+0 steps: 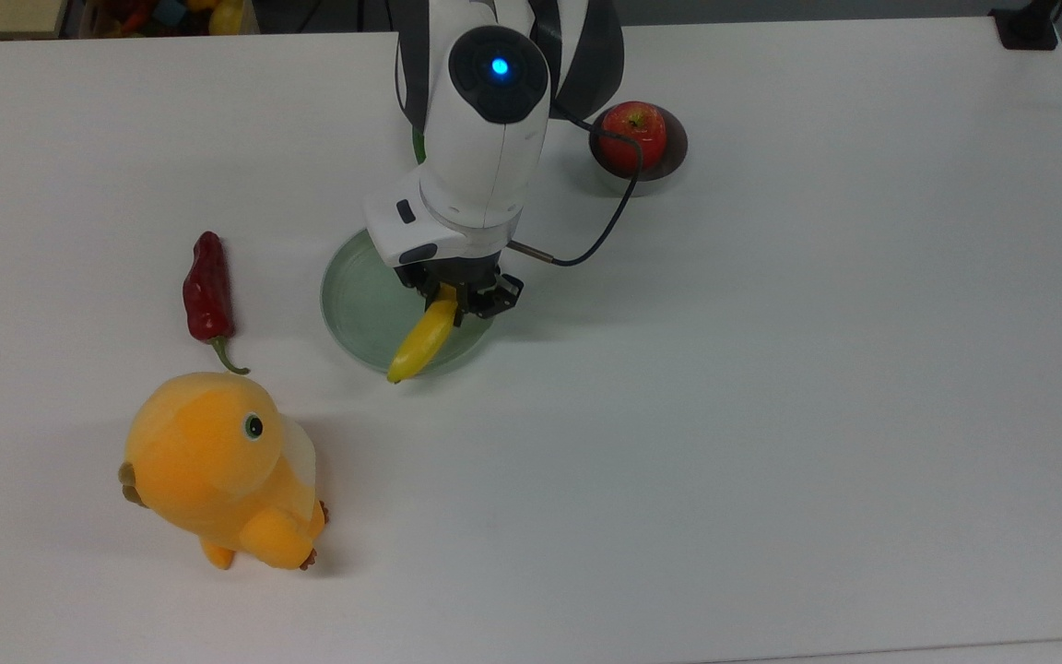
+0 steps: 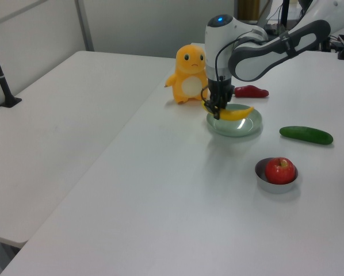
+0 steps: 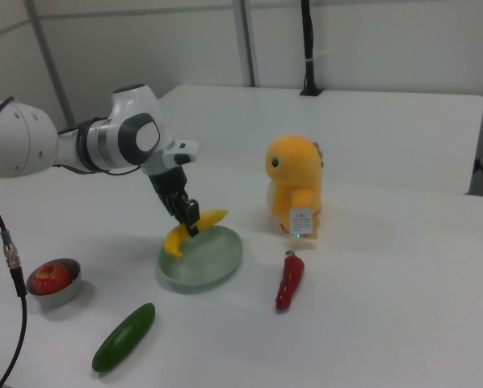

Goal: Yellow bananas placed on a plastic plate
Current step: 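Release the banana onto the plate and raise the gripper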

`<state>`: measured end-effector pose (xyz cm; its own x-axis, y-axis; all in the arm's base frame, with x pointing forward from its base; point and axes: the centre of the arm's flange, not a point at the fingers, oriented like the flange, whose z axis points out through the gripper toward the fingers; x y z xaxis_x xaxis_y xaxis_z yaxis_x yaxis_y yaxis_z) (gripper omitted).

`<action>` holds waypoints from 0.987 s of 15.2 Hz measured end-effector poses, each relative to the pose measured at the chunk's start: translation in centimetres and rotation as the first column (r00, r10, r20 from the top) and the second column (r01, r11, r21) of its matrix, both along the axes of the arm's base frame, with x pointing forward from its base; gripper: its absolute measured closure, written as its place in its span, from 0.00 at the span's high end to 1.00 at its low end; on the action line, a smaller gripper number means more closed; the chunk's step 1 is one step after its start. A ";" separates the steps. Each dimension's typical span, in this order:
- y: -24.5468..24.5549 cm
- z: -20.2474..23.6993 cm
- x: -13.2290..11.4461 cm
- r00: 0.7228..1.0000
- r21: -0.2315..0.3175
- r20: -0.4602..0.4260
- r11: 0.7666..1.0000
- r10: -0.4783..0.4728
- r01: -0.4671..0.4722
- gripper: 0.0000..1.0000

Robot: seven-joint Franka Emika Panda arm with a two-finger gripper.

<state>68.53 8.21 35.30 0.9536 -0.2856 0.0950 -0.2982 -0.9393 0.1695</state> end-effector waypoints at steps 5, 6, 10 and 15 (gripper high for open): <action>0.2 -1.0 -1.3 0.997 -0.017 -0.081 1.000 0.000 -0.001 0.33; 0.2 -1.1 -1.3 0.997 -0.017 -0.082 1.000 -0.001 -0.001 0.39; 0.2 -0.5 -1.3 0.997 -0.013 -0.074 1.000 -0.010 0.009 0.76; 0.0 3.1 -1.7 0.999 -0.009 -0.037 1.000 -0.020 0.019 1.00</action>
